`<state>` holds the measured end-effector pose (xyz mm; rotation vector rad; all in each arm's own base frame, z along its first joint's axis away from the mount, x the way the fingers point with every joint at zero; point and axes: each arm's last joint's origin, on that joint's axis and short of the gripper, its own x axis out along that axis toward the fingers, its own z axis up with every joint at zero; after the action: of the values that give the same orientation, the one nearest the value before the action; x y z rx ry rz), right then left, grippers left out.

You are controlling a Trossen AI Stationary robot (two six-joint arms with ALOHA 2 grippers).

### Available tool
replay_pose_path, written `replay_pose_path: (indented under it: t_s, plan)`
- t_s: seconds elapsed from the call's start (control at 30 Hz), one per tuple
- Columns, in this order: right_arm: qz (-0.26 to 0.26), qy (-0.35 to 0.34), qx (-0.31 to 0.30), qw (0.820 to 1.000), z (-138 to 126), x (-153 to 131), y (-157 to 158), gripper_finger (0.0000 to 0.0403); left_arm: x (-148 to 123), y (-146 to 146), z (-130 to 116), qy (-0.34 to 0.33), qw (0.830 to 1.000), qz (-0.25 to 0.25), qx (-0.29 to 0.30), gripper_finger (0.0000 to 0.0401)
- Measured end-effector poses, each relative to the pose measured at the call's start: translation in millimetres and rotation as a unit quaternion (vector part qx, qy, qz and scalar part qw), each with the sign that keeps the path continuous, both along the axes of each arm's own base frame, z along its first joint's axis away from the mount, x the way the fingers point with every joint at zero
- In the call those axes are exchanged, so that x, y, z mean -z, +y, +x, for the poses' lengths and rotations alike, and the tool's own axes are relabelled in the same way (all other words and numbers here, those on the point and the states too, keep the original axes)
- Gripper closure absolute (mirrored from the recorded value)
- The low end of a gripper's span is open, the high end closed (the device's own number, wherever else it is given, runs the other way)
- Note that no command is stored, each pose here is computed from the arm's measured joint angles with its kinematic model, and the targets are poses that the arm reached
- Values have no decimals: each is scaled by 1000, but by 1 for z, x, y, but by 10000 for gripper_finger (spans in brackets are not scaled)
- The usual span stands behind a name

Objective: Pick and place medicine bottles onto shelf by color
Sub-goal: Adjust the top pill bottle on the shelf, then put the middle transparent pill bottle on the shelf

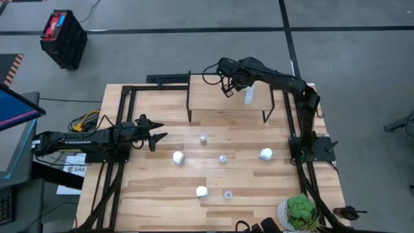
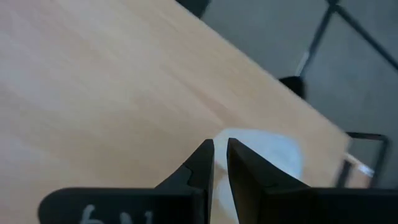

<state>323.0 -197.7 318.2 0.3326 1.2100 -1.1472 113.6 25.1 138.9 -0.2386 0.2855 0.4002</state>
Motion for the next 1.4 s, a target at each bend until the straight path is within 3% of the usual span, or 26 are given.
replay_pose_path:
  t_s: [0.43,0.63,0.83,1.0,1.17,1.27,1.4]
  plan:
    - [-25,22,8,999,-3,-1,-2,337,0,0,0,0,1000,0,0,154]
    - [-34,-19,-40,998,-3,-35,17,337,0,0,0,-1,1000,-1,0,154]
    - [-7,-75,-149,986,-15,-81,70,337,0,0,0,0,1000,0,0,154]
    - [34,-70,-228,971,-40,-103,128,337,0,0,0,-1,1000,-3,-1,154]
    - [43,-97,-316,943,-71,-116,183,337,0,0,0,-4,1000,-10,-3,154]
    - [49,-107,-332,936,-97,-111,209,337,0,0,0,-5,1000,-13,-4,154]
    - [36,-121,-287,950,-137,-89,228,337,0,0,0,-5,1000,-13,-4,154]
